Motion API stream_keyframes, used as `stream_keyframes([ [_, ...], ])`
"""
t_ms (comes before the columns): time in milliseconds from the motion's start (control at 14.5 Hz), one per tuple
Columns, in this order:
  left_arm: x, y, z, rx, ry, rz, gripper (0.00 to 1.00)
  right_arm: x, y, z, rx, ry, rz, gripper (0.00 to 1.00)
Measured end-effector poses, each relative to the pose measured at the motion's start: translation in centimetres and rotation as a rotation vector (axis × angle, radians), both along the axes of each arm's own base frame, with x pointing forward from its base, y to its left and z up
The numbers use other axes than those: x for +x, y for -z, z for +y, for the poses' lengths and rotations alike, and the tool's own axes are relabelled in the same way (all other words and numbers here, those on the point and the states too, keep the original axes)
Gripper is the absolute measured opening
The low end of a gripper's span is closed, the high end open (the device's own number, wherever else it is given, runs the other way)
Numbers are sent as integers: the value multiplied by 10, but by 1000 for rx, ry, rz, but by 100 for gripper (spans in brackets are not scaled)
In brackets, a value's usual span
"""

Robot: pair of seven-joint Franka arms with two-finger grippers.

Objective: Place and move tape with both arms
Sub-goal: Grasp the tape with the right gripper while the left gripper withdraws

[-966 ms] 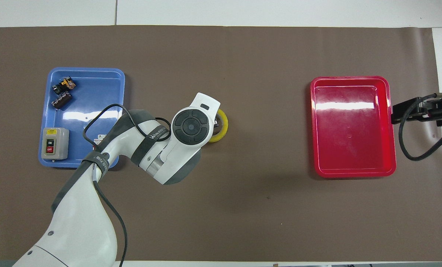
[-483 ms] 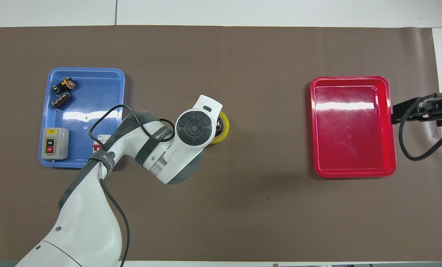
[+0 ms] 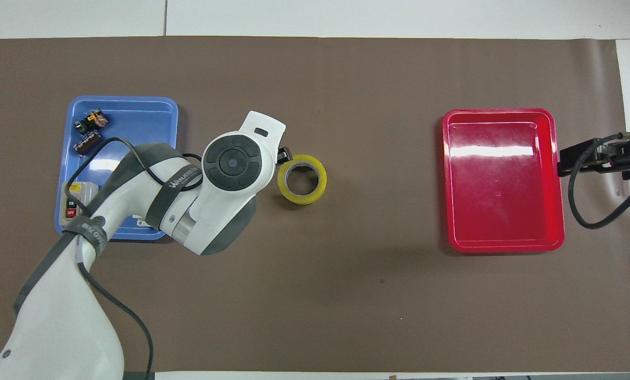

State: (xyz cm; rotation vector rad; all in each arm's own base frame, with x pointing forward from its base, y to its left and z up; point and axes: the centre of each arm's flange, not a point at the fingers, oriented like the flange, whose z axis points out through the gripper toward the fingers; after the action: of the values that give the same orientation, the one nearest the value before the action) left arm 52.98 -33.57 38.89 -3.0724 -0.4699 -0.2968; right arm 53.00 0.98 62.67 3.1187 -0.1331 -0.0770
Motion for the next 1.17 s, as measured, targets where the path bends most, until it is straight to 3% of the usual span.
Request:
stream_keyframes([
  [207,18,-36,51,15,13,-10,100,2,-1,9,4,-17,-18,100],
  [483,35,-80,132,-32,68,33,100,16,23,54,56,-85,-51,100],
  [828,44,-135,242,-50,155,80,100,65,124,179,86,-233,-98,100],
  [966,47,-151,271,-43,175,87,100,71,165,233,94,-220,-122,100],
  [1172,47,-172,301,-35,206,116,100,76,214,295,96,-166,-113,100],
])
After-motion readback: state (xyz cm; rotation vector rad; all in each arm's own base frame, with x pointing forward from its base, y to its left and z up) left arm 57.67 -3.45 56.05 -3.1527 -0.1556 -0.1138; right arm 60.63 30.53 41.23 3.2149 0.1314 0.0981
